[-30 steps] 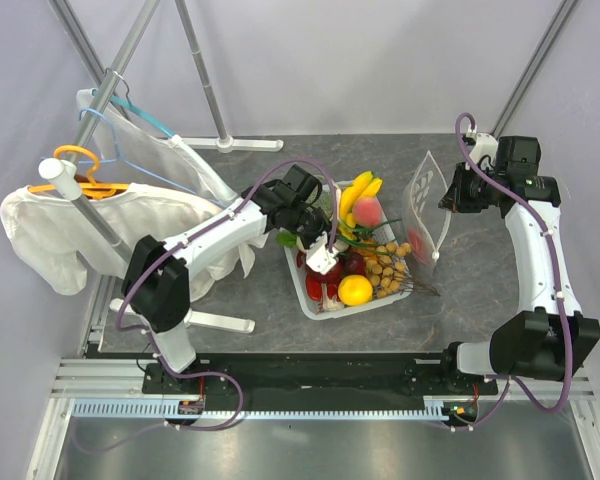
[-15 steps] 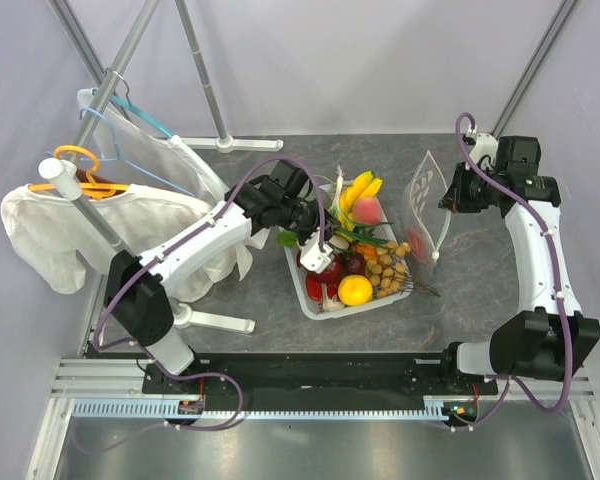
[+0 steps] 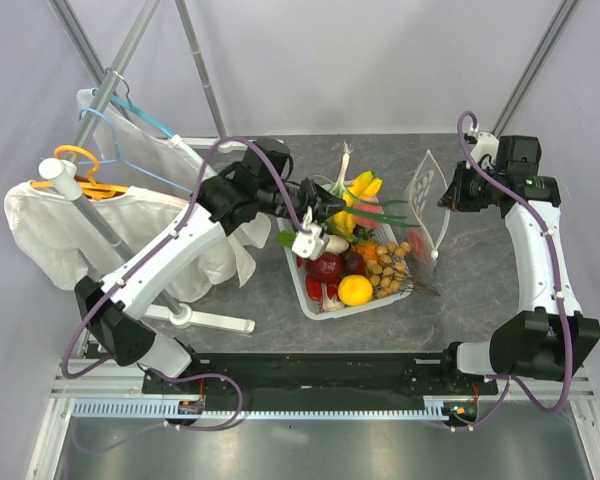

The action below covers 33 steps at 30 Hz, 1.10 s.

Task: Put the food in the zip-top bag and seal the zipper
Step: Place the fake vegetable in the zipper food storage bag.

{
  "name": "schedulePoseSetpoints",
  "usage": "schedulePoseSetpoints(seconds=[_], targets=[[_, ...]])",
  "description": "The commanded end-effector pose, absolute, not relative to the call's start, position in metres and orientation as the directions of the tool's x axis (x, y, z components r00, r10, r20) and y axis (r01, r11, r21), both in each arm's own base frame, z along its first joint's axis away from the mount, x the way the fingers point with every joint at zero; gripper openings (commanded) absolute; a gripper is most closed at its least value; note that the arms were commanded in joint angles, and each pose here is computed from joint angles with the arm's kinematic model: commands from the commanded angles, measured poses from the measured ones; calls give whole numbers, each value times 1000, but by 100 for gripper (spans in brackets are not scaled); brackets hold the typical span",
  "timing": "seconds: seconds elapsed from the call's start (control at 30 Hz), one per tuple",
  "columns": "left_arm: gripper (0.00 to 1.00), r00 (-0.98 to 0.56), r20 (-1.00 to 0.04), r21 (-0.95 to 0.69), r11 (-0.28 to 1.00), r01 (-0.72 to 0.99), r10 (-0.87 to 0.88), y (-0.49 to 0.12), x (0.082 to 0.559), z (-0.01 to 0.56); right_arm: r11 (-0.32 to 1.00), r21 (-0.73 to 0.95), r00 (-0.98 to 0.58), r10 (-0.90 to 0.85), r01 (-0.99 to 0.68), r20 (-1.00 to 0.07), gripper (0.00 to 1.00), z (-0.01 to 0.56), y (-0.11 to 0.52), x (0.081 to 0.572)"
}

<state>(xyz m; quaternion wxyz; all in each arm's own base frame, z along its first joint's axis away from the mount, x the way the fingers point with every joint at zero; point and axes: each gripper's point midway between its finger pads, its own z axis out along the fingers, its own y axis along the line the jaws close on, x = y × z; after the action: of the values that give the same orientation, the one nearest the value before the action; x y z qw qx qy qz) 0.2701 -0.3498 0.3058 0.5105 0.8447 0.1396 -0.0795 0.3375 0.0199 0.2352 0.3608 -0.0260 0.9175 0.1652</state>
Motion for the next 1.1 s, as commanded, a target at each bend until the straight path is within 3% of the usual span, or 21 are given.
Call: schedulePoseSetpoints(seconds=[0.0, 0.07, 0.1, 0.17, 0.23, 0.33, 0.43, 0.67, 0.83, 1.07], targets=[[2, 845, -531, 824, -199, 531, 60, -350, 233, 407, 936, 304, -691, 100, -179, -716, 0, 253, 23, 348], [2, 807, -590, 804, -93, 587, -11, -353, 226, 442, 928, 320, -682, 107, -193, -724, 0, 255, 27, 349], [2, 701, -713, 701, -55, 711, -19, -349, 218, 447, 921, 342, -684, 129, -184, -718, 0, 256, 29, 348], [2, 579, -807, 574, 70, 816, -114, -345, 214, 483, 913, 361, -683, 143, -188, -716, 0, 256, 33, 348], [2, 503, -849, 473, 191, 860, -162, -336, 220, 499, 903, 380, -682, 151, -199, -716, 0, 259, 36, 348], [2, 268, -908, 168, 305, 937, -323, -332, 235, 521, 886, 410, -681, 163, -217, -714, 0, 265, 42, 350], [2, 113, -892, 23, 205, 978, -438, -343, 229, 531, 868, 441, -679, 182, -228, -711, 0, 272, 48, 350], [2, 147, -806, 37, 198, 979, -573, -370, 208, 557, 785, 546, -696, 216, -294, -685, 0, 283, 67, 340], [2, 209, -685, 6, 281, 960, -698, -376, 200, 559, 701, 638, -729, 248, -319, -638, 0, 288, 76, 336], [2, 454, -601, 119, 488, 864, -658, -396, 206, 523, 664, 674, -746, 260, -323, -613, 0, 287, 78, 333]])
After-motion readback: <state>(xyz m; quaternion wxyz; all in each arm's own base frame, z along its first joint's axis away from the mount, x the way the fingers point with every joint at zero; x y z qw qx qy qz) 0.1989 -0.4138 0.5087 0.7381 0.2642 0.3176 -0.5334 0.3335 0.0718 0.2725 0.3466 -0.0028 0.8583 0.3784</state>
